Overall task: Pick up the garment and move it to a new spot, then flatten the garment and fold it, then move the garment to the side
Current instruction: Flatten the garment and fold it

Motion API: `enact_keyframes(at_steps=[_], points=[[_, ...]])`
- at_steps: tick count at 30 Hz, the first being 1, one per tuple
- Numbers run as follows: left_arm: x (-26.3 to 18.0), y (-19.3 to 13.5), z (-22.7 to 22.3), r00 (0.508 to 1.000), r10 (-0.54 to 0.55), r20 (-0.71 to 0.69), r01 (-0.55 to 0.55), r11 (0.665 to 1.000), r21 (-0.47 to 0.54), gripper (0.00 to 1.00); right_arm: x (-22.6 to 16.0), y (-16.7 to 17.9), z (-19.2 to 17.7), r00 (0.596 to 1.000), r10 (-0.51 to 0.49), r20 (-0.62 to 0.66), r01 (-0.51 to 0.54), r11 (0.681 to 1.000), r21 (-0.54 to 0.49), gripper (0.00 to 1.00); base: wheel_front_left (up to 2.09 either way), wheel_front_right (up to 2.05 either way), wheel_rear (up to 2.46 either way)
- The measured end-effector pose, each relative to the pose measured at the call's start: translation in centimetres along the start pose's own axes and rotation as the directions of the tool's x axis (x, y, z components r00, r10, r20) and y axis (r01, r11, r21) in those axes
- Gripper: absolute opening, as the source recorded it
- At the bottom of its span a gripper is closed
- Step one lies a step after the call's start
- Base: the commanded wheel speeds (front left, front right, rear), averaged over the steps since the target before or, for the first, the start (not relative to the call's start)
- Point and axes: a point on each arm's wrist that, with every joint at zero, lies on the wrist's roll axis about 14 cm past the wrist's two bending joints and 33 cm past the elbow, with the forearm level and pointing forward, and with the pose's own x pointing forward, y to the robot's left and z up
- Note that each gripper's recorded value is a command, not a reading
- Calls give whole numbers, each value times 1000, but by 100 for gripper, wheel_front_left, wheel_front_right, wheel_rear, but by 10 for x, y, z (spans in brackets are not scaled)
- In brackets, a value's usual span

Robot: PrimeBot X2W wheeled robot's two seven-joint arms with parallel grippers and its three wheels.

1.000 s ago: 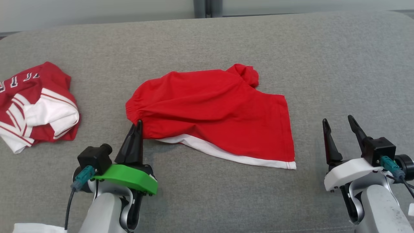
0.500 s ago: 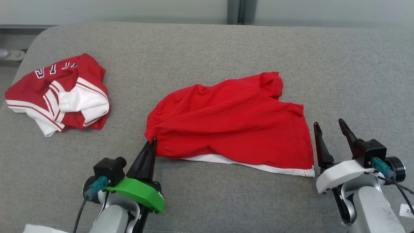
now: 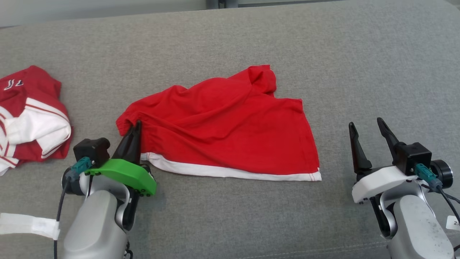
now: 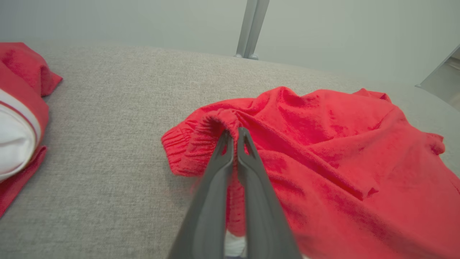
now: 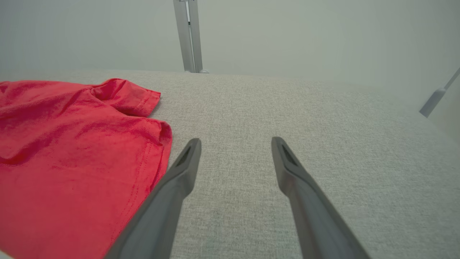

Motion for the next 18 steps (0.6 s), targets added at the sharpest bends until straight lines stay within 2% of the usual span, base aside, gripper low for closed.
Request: enact_keyframes(at_steps=[10,11,13,18], points=[[29,25,-28,993,84,-88,-82,996,32,1,-10,-30,-11,996,-81,-31,81,997,-14,100,0,0,0],[30,25,-30,992,84,-94,-81,996,36,31,-11,-32,-11,996,-87,-32,87,996,-15,100,0,0,0],[30,27,-31,991,91,-94,-88,996,34,100,-11,-35,-12,995,-94,-33,93,996,-15,100,0,0,0],[20,24,-24,994,86,-64,-81,994,70,100,-10,-27,-8,997,-75,-21,75,997,-10,100,0,0,0]])
